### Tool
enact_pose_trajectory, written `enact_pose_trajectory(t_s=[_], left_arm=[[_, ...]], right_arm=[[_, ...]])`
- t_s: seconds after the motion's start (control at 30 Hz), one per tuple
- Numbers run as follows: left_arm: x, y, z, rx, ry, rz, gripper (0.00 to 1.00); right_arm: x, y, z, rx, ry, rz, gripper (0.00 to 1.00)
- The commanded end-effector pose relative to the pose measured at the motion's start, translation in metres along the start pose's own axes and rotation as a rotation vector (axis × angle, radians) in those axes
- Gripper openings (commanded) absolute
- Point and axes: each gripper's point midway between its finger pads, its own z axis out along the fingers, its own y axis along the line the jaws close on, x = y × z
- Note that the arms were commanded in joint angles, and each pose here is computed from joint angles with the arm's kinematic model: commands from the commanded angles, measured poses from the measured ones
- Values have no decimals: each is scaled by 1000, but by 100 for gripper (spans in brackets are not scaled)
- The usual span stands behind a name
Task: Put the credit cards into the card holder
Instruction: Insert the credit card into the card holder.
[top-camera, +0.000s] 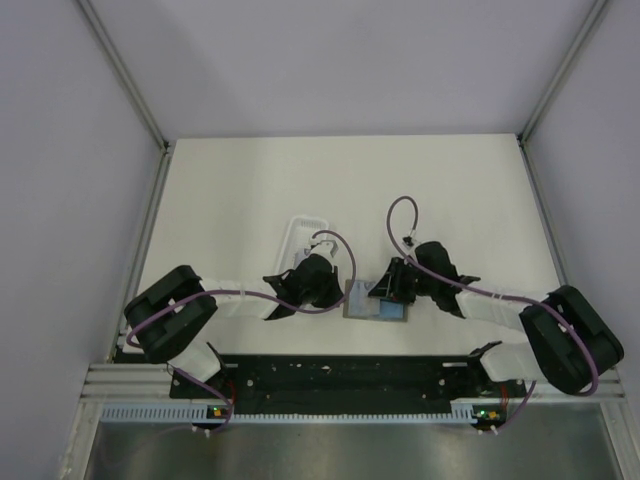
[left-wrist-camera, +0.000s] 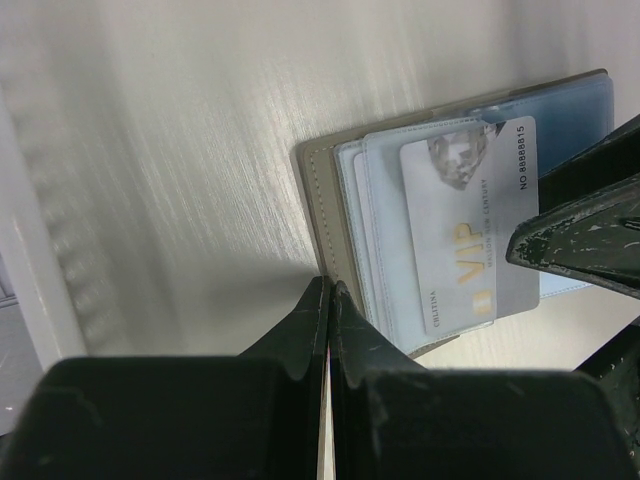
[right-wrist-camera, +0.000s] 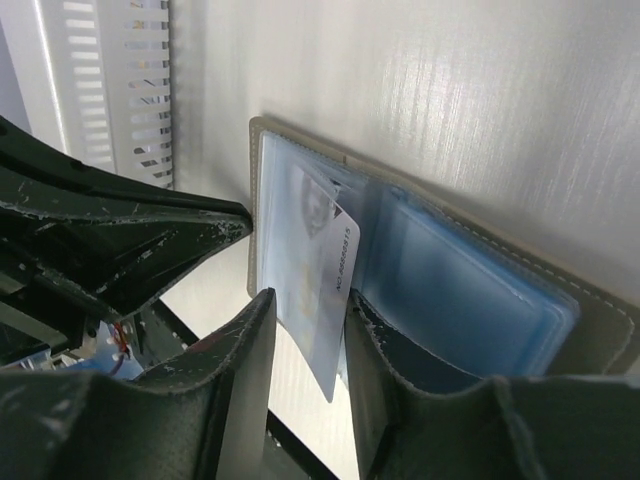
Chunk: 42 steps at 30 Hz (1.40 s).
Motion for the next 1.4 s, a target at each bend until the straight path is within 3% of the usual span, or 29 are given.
enact_pose_trajectory(t_s=[0.0,0.27,0.83,1.37], left_arm=[[18,14,-1,-35,50,6,0],[19,14,-3,-32,47,7,0],[20,13,-2,-28,53,7,0],[20,12,-1,-24,54,2,0]], right_arm=[[-10,14,-7,0,-19,-61,35],[-9,7,-10,80,-11,-79,44],[1,16,7,71,32,-106,36],[5,32,21,71,67,-152,39]])
